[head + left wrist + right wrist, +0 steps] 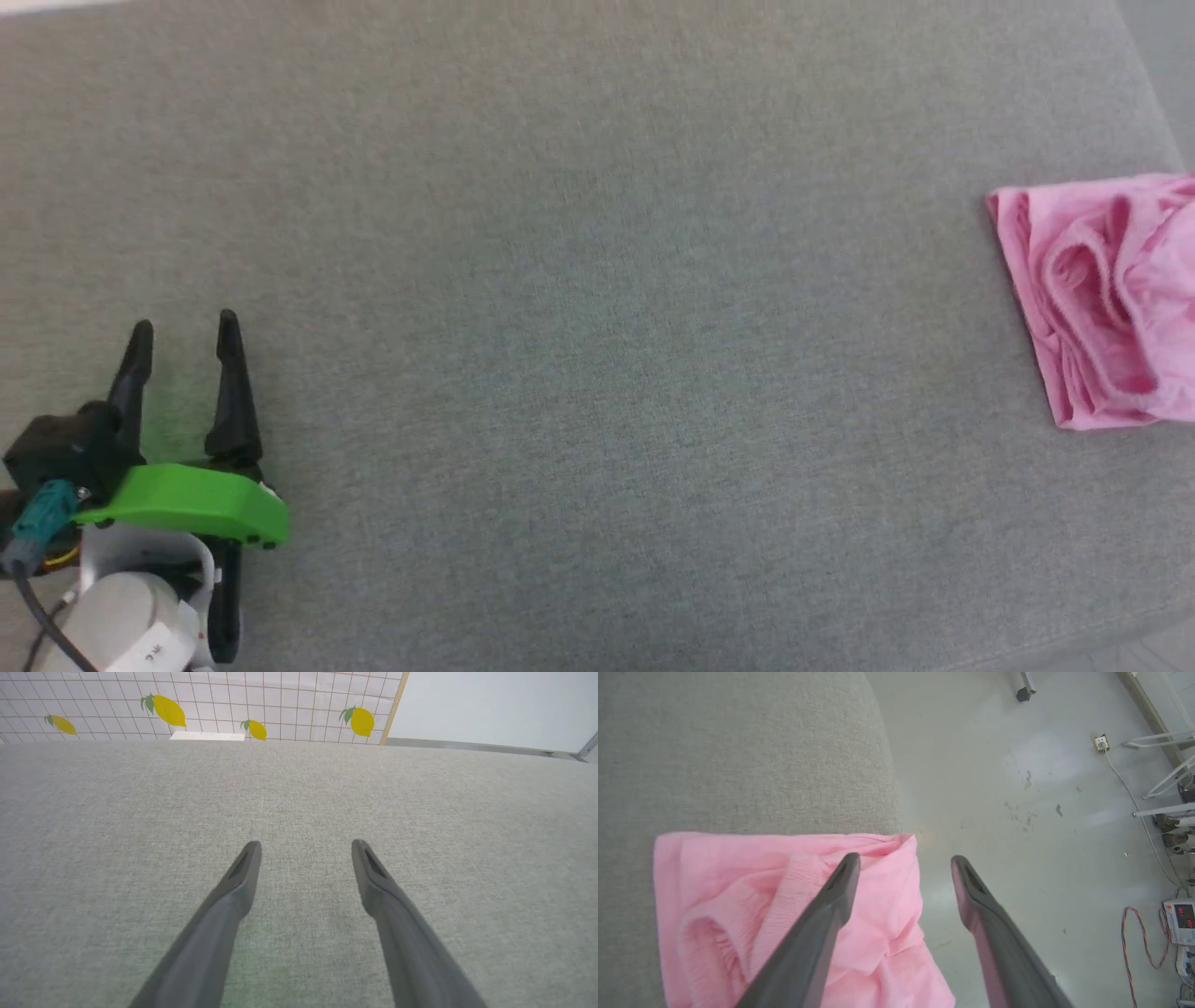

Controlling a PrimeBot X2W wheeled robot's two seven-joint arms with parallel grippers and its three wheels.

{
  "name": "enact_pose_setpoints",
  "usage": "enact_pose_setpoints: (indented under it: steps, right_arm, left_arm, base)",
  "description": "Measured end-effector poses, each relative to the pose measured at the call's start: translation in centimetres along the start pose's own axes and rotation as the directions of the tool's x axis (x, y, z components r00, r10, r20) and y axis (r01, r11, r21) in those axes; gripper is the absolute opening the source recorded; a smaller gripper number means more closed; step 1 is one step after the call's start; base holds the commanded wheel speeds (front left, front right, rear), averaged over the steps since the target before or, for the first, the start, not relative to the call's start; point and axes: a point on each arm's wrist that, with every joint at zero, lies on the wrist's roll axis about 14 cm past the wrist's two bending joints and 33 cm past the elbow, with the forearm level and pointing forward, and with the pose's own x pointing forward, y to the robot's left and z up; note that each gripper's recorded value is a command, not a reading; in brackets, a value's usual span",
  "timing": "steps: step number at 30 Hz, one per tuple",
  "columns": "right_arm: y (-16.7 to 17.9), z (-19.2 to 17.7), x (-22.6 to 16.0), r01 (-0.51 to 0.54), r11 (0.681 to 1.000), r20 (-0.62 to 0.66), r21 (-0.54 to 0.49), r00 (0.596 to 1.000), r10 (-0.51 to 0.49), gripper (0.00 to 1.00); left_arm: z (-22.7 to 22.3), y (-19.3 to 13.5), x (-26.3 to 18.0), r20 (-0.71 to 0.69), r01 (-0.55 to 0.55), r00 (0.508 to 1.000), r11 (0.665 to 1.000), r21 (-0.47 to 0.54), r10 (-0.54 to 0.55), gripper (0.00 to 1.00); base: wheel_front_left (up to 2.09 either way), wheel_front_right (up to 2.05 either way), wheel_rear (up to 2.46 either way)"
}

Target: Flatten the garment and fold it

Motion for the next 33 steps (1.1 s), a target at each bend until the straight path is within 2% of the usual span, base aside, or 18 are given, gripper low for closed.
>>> enact_pose_setpoints:
  steps: [3,6,8,10,13,15,18,19,20,24,27,33]
  right_arm:
    - [0.0,4.8,-2.3,-0.035,0.997,0.192,0.063,0.981,0.023,1.00]
    - [0.8,9.8,-5.9,-0.096,0.992,0.412,0.086,0.910,0.053,1.00]
    - [1.7,12.7,-8.9,-0.163,0.980,0.555,0.111,0.829,0.075,1.00]
    - [2.5,14.4,-11.5,-0.206,0.972,0.645,0.110,0.759,0.088,1.00]
    - [4.0,16.2,-15.2,-0.302,0.943,0.759,0.141,0.645,0.093,1.00]
    - [5.2,17.0,-17.8,-0.380,0.910,0.823,0.168,0.562,0.083,1.00]
    - [7.2,17.3,-20.4,-0.472,0.861,0.877,0.187,0.475,0.070,1.00]
    - [7.8,17.2,-21.0,-0.492,0.850,0.886,0.188,0.458,0.069,1.00]
    - [9.4,16.3,-22.3,-0.547,0.814,0.907,0.197,0.416,0.060,1.00]
    - [10.3,15.0,-23.1,-0.565,0.801,0.922,0.198,0.384,0.043,1.00]
    - [11.4,13.1,-22.6,-0.624,0.745,0.918,0.235,0.395,0.042,1.00]
    - [13.6,9.6,-21.6,-0.671,0.687,0.892,0.278,0.446,0.075,1.00]
  left_arm:
    - [1.6,-0.1,-0.8,0.048,-0.013,0.999,1.000,-0.008,0.013,1.00]
    - [3.1,-0.3,-1.9,0.085,-0.024,0.996,1.000,-0.009,0.025,1.00]
    - [4.2,-0.3,-2.7,0.111,-0.036,0.993,0.999,-0.012,0.037,1.00]
    - [5.2,-0.4,-3.5,0.135,-0.041,0.990,0.999,-0.010,0.042,1.00]
    - [6.6,-0.2,-4.8,0.172,-0.057,0.983,0.998,-0.009,0.058,1.00]
    - [7.5,0.1,-5.8,0.195,-0.073,0.978,0.997,-0.012,0.074,1.00]
    - [8.7,0.7,-7.1,0.227,-0.101,0.968,0.995,-0.022,0.103,1.00]
    - [9.0,0.9,-7.5,0.235,-0.112,0.965,0.993,-0.027,0.115,1.00]
    - [10.0,1.8,-9.0,0.266,-0.145,0.952,0.989,-0.030,0.148,1.00]
    - [10.9,2.6,-10.7,0.300,-0.177,0.937,0.984,-0.036,0.179,1.00]
    - [11.4,2.7,-11.8,0.323,-0.179,0.928,0.983,-0.049,0.185,1.00]
    - [12.1,2.5,-13.3,0.355,-0.156,0.920,0.986,-0.064,0.169,1.00]
  base:
    - [0.00,0.00,0.00]
    - [0.00,0.00,0.00]
    - [0.00,0.00,0.00]
    - [0.00,0.00,0.00]
    - [0.00,0.00,0.00]
    - [0.00,0.00,0.00]
    - [0.00,0.00,0.00]
    - [0.00,0.00,0.00]
    - [0.00,0.00,0.00]
    - [0.00,0.00,0.00]
    - [0.00,0.00,0.00]
    - [0.00,0.00,0.00]
